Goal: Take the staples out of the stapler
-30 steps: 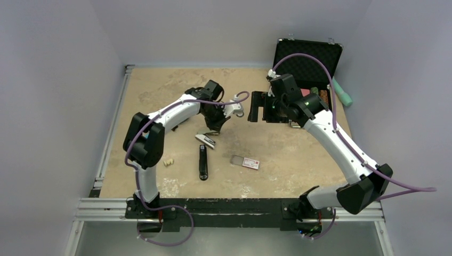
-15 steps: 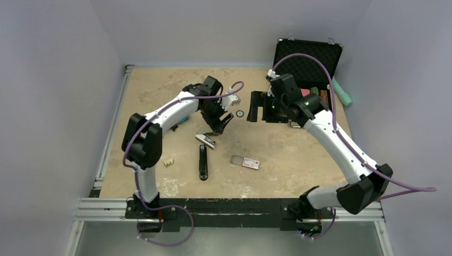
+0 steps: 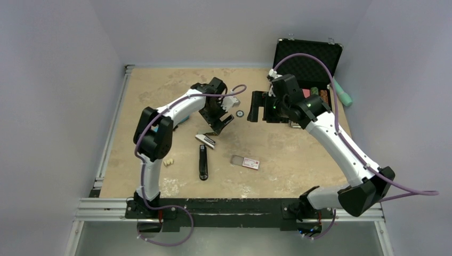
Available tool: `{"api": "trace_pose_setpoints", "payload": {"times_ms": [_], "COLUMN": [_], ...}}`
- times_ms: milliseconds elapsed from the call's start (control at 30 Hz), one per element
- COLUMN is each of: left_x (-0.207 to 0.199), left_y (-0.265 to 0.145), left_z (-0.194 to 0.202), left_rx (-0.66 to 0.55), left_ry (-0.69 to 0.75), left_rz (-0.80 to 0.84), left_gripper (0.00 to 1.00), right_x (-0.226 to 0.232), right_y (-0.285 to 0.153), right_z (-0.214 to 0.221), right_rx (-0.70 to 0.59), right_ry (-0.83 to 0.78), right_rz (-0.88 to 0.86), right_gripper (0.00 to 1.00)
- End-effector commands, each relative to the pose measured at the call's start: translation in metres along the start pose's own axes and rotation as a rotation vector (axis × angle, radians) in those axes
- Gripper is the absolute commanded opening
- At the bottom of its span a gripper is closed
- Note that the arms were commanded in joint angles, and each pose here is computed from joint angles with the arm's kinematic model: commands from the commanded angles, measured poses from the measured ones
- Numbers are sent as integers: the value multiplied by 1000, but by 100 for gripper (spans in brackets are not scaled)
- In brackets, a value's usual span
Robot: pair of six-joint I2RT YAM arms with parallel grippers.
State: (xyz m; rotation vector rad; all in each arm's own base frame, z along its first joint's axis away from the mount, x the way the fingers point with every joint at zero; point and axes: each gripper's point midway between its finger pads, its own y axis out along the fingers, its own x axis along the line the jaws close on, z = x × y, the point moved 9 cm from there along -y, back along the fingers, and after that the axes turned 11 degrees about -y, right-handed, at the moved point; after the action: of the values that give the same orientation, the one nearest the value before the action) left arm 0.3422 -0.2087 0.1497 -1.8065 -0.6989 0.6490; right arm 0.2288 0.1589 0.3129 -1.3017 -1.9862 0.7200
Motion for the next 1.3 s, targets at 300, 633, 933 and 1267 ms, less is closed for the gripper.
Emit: {"api": "trace_pose_setpoints", "payload": {"times_ms": [300,633,933,1267], "left_x": [7,4,1,-3], "left_y": [20,34,21,-32], "left_z": [2,4,-3,-9], "left_rx": [85,111,66,-37], "left_ry": [-49,-62,-105,-225], "left_rz": [-41,-11,-10,-119], "left_gripper": [82,59,0,0], "right_x": [1,2,5,11], "right_y": [1,11,13,5], "right_z": [-7,-9,-13,-25], "right_rx": [-36,-20,-26,-102], "right_ry": [-7,-10,-8,43], "right_rz": [-10,-13,-29,-65], "right_gripper": [99,98,98,98]}}
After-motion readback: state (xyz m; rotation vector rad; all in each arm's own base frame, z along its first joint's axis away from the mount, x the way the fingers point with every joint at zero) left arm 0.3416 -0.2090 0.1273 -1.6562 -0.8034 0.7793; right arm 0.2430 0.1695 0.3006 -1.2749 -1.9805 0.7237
